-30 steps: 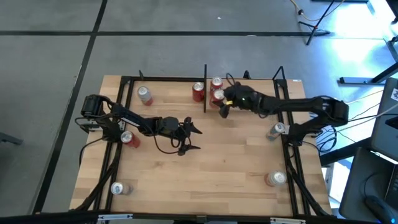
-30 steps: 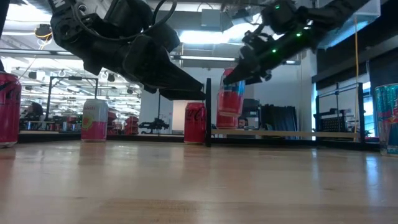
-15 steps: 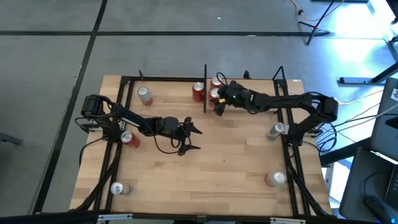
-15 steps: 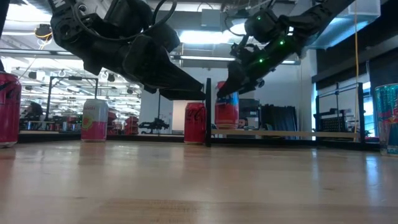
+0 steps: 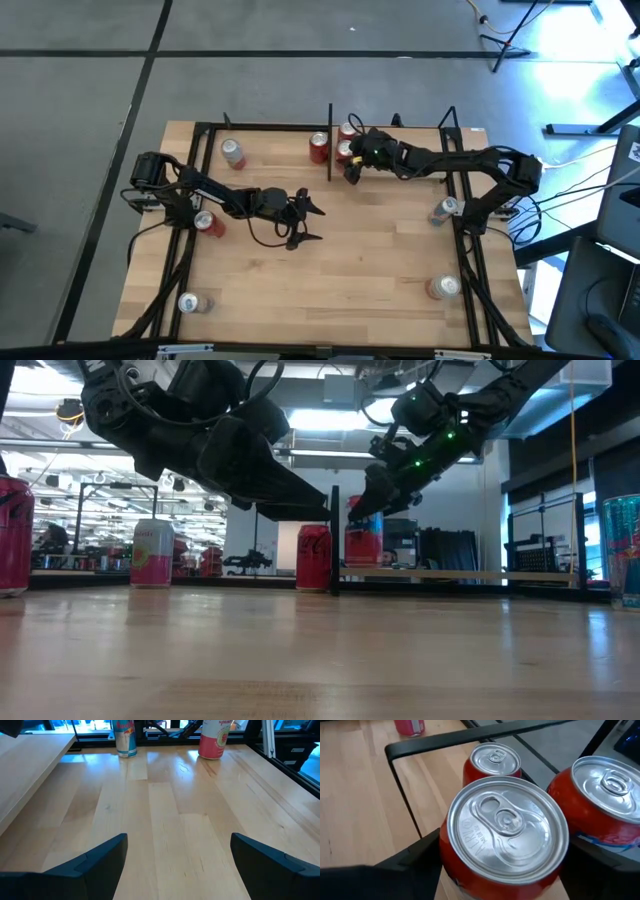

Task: Place canned beverage on shelf
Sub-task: Put the red soda can on the shelf aligned with the other red soda can, then put the top blue soda can on the shelf

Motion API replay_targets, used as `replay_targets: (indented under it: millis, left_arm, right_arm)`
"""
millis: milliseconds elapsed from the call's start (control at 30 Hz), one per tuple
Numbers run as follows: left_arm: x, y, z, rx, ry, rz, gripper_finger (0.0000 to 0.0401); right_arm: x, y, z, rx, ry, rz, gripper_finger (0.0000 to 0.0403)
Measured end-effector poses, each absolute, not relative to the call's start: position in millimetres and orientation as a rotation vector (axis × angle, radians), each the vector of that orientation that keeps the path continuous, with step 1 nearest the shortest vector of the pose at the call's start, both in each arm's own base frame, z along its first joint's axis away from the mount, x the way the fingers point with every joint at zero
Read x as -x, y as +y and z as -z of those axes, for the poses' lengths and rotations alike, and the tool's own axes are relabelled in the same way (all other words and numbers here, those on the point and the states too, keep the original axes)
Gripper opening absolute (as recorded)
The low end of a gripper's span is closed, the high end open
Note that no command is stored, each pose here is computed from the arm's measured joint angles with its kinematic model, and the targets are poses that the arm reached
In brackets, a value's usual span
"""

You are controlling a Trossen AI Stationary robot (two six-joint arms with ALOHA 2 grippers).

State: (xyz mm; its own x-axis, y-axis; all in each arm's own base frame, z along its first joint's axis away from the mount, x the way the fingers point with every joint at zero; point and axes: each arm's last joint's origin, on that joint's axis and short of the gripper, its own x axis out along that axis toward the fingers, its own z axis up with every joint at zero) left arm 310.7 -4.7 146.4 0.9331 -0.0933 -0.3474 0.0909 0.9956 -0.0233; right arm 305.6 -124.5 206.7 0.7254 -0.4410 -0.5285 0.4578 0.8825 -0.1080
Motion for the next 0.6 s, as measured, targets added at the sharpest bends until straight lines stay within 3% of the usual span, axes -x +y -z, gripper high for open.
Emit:
replay_targets:
  millis: [233, 433, 600]
  left_arm:
    - [-310.7, -4.7, -146.4, 0.007, 0.356, 0.094, 0.0333]
    - [-310.7, -4.8, -146.4, 0.013, 0.356, 0.093, 0.0333]
    - [-310.7, -4.9, -146.4, 0.031, 0.357, 0.091, 0.0333]
  right_arm:
    - [-298.4, -121.5, -217.7, -0.006, 0.571, 0.488, 0.0374]
    - [-276.1, -111.3, -248.6, -0.005, 0.554, 0.478, 0.0384]
    - [-244.7, -83.5, -267.4, -0.036, 0.661, 0.421, 0.0385]
